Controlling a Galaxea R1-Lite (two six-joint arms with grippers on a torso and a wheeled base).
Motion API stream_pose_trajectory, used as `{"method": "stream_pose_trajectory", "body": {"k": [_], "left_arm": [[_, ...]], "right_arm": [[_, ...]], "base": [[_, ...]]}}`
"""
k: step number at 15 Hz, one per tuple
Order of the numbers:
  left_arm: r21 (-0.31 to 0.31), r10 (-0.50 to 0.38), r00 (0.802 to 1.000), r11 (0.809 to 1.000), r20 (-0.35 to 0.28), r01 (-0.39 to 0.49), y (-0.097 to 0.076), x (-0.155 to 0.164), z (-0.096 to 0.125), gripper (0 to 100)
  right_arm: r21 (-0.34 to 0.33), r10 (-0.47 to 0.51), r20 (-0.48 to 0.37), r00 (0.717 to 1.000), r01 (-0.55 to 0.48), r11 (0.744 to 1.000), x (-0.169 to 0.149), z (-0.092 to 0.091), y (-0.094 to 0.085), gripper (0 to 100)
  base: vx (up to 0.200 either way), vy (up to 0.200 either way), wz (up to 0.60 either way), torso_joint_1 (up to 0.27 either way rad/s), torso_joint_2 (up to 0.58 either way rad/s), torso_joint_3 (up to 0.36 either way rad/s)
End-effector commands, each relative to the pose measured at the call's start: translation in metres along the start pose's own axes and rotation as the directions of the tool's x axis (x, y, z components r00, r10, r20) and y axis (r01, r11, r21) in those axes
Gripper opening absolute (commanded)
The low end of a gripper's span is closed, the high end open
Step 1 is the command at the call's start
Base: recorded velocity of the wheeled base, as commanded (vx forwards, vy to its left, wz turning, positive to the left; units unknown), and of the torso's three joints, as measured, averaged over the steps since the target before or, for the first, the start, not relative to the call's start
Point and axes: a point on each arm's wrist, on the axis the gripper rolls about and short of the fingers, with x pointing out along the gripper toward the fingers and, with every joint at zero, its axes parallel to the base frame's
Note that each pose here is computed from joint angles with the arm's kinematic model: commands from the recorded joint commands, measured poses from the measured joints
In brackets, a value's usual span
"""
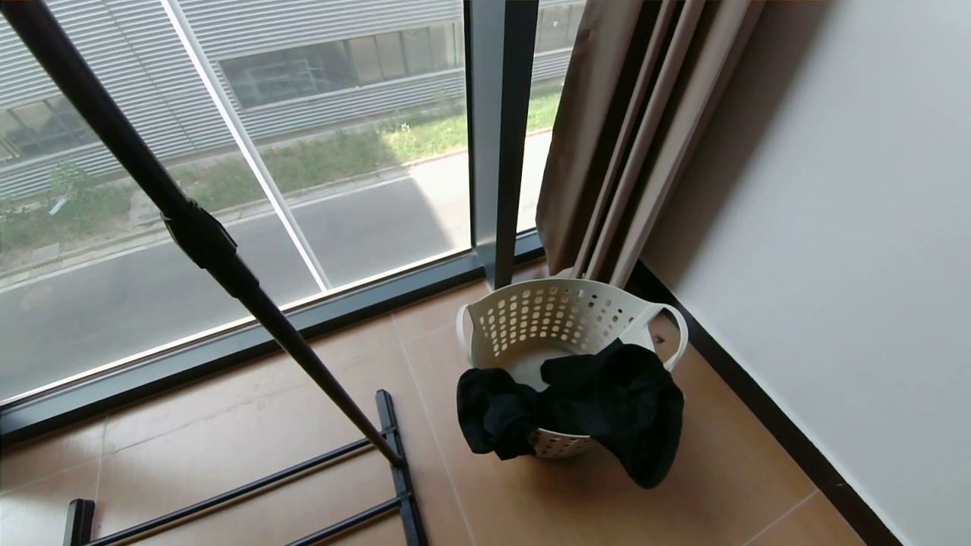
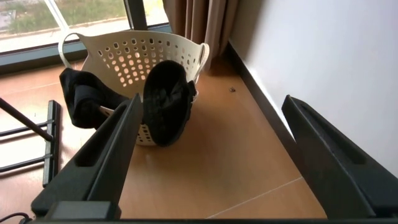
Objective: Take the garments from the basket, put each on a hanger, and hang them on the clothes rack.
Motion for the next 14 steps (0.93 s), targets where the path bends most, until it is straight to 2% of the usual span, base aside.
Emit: {"method": "stream_pose_trajectory", "body": {"k": [1, 14], "left_arm": [[0.000, 0.001, 1.000, 1.000, 0.000, -0.001, 0.0000, 0.0000, 0.0000, 100], [0.000, -0.001, 1.000, 1.000, 0.000, 0.001, 0.0000, 0.0000, 0.0000, 100]], "right_arm": [[-0.004, 0.001, 0.001, 1.000, -0.001, 1.000, 0.0000, 0.0001, 0.0000, 100], [-0.006, 0.008, -0.011, 1.000, -0.008, 1.000, 0.0000, -0.0012, 0.0002, 100]], "base": [[0.000, 0.000, 0.00, 0.002, 0.00, -0.198], [0.000, 0.000, 0.00, 0.004, 0.00, -0.198]]}}
